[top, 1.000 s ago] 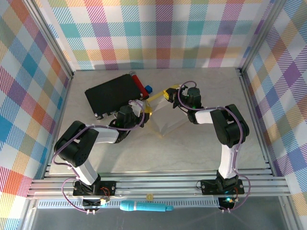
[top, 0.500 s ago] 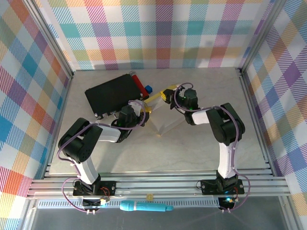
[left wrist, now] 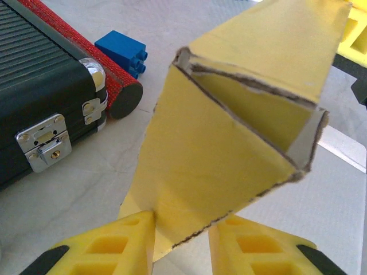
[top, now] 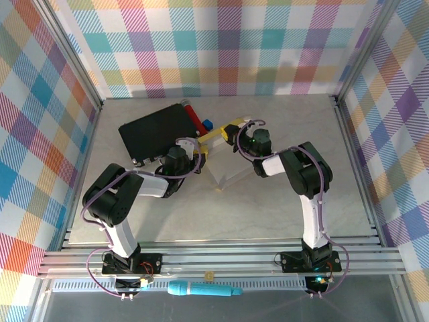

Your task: Fold the paper box

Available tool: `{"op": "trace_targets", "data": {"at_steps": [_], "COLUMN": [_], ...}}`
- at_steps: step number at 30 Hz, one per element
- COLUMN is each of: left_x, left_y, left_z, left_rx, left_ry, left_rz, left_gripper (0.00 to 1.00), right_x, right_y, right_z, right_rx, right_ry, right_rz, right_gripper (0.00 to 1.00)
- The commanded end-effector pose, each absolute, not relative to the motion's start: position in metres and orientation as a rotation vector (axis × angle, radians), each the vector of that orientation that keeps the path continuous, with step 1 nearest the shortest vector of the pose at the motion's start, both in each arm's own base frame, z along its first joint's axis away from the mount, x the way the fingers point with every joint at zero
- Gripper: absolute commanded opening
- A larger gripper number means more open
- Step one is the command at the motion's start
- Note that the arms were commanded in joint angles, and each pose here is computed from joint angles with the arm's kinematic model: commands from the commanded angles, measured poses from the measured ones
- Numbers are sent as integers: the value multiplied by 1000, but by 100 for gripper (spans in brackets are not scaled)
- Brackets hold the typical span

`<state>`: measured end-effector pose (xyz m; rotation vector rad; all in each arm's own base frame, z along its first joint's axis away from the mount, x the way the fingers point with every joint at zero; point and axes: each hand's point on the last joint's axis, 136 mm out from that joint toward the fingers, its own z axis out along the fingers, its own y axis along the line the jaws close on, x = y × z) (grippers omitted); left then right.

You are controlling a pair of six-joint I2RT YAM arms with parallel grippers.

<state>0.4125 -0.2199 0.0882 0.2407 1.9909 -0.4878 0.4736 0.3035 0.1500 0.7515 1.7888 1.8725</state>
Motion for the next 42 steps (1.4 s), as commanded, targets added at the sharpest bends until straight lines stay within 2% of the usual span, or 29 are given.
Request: {"op": "trace_targets", "data": {"at_steps": [1,19,33,42], "left_x": [431,454,462,468], "left_y": [-219,-210,-203,-200], "left_z": [110,112,110,107], "left_rx": [182,66,-32,-102], "left_ry": [1908,1904,1915,1952], "left_rz": [-490,-427,-409,-437], "left_gripper": [29,33,21,23], "right_x": [468,468,473,483], "right_y": [313,320,325,331], "right_z": [134,122,117,113], "right_rx": [716,763,750,717], "right_ry": [1827,1882,1886,1867], "right_rz": [1861,1854,1847,1838], "right_gripper": [0,0,0,0]}}
